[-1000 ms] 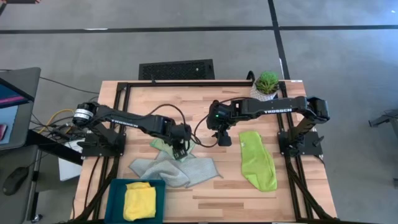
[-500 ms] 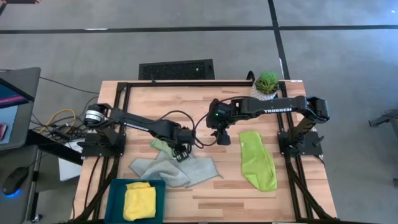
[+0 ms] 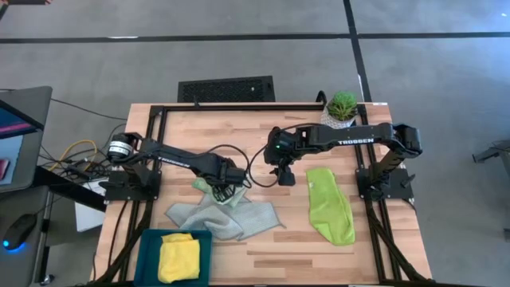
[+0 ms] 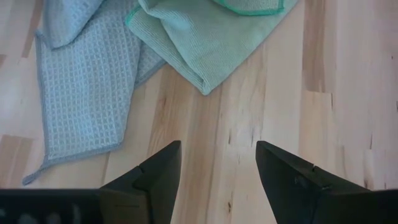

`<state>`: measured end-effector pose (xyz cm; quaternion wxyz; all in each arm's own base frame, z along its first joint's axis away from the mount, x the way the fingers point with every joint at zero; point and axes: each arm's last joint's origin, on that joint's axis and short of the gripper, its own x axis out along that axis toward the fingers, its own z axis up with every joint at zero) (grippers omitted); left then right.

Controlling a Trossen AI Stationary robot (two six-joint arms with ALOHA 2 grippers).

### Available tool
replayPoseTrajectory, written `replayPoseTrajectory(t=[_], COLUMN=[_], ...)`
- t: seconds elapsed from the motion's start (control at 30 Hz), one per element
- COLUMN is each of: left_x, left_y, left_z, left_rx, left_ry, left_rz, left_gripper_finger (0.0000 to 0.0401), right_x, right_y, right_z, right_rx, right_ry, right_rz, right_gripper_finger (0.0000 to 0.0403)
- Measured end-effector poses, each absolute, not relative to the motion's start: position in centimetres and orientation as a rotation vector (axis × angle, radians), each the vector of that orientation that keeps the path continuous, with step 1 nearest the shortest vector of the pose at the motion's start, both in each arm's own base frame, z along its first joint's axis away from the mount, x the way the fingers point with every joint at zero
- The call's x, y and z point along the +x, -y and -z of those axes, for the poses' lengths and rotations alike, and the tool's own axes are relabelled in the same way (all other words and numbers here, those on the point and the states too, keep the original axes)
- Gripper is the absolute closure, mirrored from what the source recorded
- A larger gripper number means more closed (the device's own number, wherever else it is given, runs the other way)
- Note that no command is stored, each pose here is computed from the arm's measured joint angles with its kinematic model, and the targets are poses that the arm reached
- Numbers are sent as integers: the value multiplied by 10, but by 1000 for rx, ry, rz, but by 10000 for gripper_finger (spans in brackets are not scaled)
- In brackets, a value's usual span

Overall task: Fold microfiber towels
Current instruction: Fold the light green microfiber cloth, then put the folded light green microfiber cloth into the blue bin

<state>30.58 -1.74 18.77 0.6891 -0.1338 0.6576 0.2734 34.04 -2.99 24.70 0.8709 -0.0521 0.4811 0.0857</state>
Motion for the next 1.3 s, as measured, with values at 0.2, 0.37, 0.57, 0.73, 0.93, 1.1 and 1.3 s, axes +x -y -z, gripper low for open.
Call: replayPoseTrajectory(t=[0.2,0.37,0.57,0.73,0.93,1.1,1.3], left_x=[304,296,283,277,278,278,285], left_y=[17,17,18,21,34,55,69], left_z=[-188,-188,-182,-175,-192,-222,-255], left_rx=[-321,-369,-430,-498,-455,-429,-356], left_ry=[-1481,-1527,-1603,-1665,-1619,-1637,-1505], left_rz=[-644,-752,-847,-843,-942,-982,-978], left_gripper_finger=[233,233,233,233,233,233,233], right_x=[340,340,340,340,340,340,340], right_y=[30,30,30,30,30,30,30], right_z=[-247,-247,-247,-247,-247,-247,-247], right_rx=[-108,-109,-109,-108,-108,-108,-109], right_ry=[-1006,-1006,-1006,-1010,-1009,-1010,-1010], right_rz=[-179,-179,-179,-179,-180,-180,-180], right_gripper_finger=[173,173,173,173,173,173,173])
